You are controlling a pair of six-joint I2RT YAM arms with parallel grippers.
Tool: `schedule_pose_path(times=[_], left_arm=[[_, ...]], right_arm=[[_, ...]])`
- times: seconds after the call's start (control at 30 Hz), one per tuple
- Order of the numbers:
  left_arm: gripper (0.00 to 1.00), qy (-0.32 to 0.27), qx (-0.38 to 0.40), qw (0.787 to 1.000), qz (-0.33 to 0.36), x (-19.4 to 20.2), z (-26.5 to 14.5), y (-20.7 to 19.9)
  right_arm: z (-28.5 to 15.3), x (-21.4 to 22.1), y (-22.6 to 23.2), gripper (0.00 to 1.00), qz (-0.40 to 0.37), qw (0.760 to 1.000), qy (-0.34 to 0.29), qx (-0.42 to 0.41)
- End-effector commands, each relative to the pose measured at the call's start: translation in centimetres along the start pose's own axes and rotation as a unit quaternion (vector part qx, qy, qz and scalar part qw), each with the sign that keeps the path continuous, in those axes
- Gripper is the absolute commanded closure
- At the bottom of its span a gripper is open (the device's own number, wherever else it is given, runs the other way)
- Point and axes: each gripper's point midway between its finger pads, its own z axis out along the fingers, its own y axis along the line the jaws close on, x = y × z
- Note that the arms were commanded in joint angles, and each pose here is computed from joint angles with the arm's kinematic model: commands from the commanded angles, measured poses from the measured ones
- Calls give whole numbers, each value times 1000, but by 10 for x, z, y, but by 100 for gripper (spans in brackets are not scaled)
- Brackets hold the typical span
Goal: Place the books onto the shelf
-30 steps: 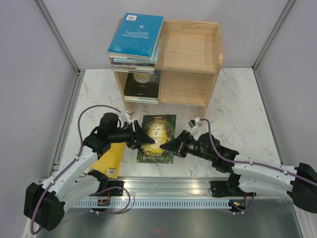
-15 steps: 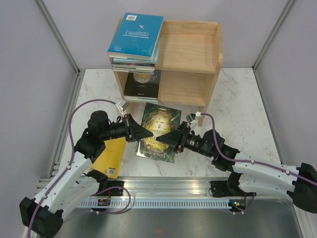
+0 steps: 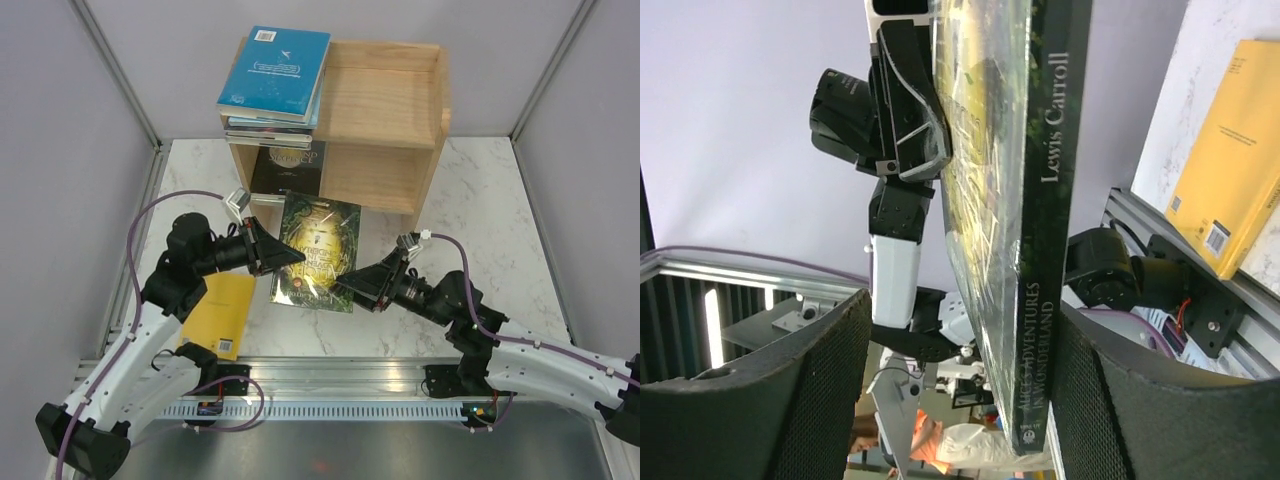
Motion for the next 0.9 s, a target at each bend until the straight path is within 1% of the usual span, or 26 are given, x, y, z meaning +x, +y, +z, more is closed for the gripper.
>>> schedule_pose_path(times=[0.0, 0.07, 0.2, 0.37, 0.4, 0.47, 0.5, 0.57, 0.7, 0.73, 0.77, 0.83, 0.87], left_arm=[[98, -48, -2, 999, 22, -23, 0, -10], [98, -59, -16, 998, 19, -26, -1, -5], [98, -72, -31, 997, 21, -30, -2, -1], [98, -83, -47, 995, 17, -33, -3, 4], [98, -88, -54, 995, 15, -34, -4, 7], [98, -93, -62, 994, 16, -35, -5, 10], [98, -93, -70, 993, 16, -34, -6, 12], [98, -100, -81, 992, 15, -36, -8, 15], [98, -102, -101, 989, 25, -36, -12, 19], [95, -98, -106, 989, 24, -35, -11, 21], [81, -94, -105, 990, 27, -35, -12, 18], [68, -88, -116, 989, 30, -34, -12, 21], [57, -89, -114, 989, 37, -35, -14, 16]], right_arm=[[-4, -5, 18, 30, 17, 999, -15, -33], [-1, -7, 27, 33, 16, 999, -17, -45], [8, -6, 40, 42, 14, 998, -9, -56], [16, -7, 51, 50, 14, 998, -8, -68], [17, -8, 53, 58, 14, 997, -9, -70], [19, -9, 58, 70, 11, 997, -11, -74], [20, -10, 59, 85, 10, 997, -15, -74], [22, -12, 62, 99, 7, 997, -19, -73], [26, -17, 65, 100, -1, 997, -30, -68], [27, -18, 62, 100, -3, 998, -34, -59], [29, -21, 67, 100, -13, 997, -39, -59], [35, -23, 73, 100, -26, 998, -38, -51], [38, -24, 73, 100, -39, 998, -37, -45]])
